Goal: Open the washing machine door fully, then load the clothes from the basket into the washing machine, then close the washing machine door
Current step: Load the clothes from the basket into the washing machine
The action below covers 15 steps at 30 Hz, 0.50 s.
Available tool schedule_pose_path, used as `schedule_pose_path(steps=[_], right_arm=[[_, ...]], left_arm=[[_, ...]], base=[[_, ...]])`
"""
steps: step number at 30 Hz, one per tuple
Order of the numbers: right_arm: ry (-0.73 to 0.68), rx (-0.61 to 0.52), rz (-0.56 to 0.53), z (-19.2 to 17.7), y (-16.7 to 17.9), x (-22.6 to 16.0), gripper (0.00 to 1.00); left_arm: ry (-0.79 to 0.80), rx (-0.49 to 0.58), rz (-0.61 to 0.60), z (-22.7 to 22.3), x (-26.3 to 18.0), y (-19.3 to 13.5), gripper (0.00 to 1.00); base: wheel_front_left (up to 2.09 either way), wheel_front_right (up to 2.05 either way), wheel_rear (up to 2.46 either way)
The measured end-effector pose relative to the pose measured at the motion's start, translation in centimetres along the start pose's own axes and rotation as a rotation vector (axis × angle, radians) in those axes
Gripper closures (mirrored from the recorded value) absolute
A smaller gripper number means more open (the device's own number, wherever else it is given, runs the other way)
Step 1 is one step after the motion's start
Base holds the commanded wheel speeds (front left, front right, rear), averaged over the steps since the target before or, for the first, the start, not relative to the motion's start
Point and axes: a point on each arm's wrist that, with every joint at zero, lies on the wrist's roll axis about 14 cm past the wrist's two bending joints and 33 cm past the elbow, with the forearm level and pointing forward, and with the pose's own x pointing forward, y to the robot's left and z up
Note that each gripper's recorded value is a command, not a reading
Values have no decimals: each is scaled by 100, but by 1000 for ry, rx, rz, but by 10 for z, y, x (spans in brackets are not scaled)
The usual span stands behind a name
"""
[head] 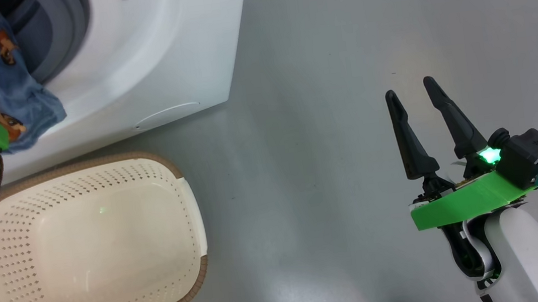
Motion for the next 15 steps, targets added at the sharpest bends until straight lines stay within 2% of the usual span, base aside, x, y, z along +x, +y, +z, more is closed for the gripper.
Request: schedule_pose_path(steps=[9, 15], right_arm=[[11, 2, 9, -6, 3, 4, 0], [38, 5, 13, -19, 4, 8, 0]], left_arm=[[-219, -7, -47, 54, 6, -13, 100], [-298, -4, -62, 82, 20, -12, 100]], base=[[0, 0, 0], [0, 0, 0]])
